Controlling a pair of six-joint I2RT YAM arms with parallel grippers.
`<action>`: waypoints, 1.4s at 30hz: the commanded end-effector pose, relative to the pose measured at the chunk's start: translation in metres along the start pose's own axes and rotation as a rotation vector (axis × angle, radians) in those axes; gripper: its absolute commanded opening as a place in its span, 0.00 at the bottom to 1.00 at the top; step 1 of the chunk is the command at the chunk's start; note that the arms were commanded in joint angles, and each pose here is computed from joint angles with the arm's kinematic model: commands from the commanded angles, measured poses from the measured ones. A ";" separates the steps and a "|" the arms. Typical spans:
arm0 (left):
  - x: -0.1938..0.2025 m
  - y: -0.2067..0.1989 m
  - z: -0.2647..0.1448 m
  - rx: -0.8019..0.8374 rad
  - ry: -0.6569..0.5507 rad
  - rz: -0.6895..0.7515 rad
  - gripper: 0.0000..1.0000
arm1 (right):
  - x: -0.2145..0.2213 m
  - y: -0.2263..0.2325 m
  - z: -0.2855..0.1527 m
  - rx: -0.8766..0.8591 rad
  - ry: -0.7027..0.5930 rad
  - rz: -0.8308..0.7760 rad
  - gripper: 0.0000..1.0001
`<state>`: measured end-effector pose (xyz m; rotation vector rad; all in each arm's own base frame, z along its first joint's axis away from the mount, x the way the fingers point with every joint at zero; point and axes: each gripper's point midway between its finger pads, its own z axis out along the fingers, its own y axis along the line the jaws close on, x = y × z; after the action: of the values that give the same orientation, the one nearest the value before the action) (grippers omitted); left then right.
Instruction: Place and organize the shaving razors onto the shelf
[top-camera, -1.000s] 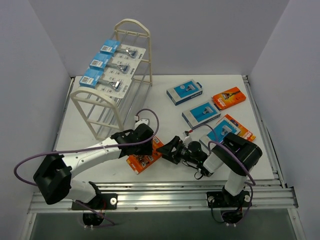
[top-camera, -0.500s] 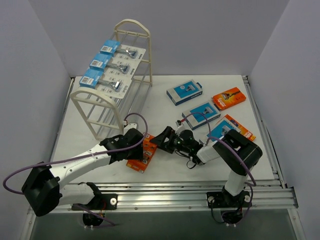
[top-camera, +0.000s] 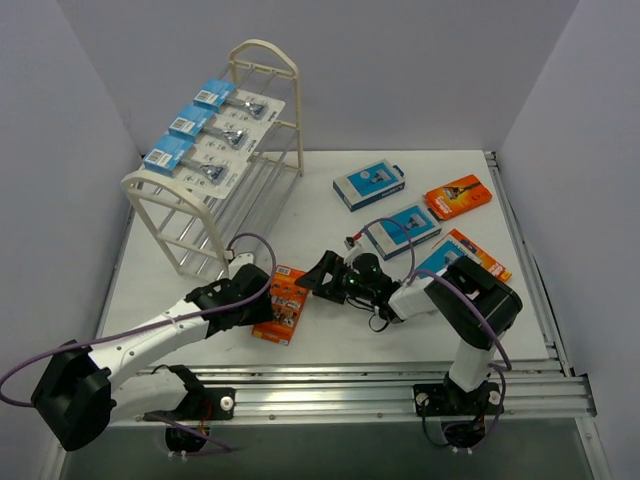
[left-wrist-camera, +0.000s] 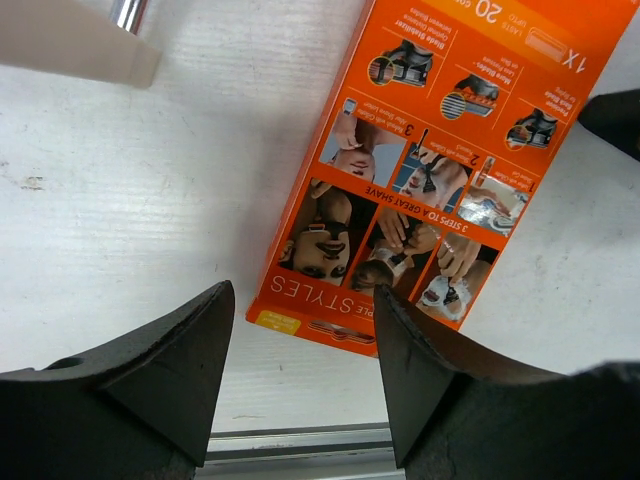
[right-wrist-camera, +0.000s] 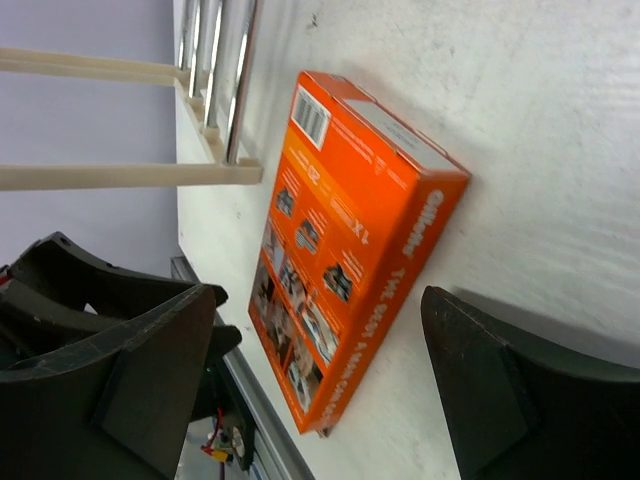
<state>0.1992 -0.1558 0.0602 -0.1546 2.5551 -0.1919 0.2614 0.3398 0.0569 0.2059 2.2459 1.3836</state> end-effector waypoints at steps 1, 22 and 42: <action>-0.010 -0.014 0.001 0.082 -0.049 -0.039 0.67 | 0.001 0.003 -0.014 -0.007 -0.011 -0.032 0.80; 0.006 -0.022 0.031 0.123 -0.034 -0.062 0.69 | 0.059 0.006 -0.026 -0.004 0.058 -0.036 0.80; -0.006 -0.086 -0.031 0.551 -0.101 -0.148 0.43 | 0.064 0.012 -0.027 -0.096 0.040 0.074 0.79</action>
<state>0.1966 -0.2006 0.0711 -0.1802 2.3681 -0.6848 0.1960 0.3419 0.0491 0.2250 2.2547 1.4672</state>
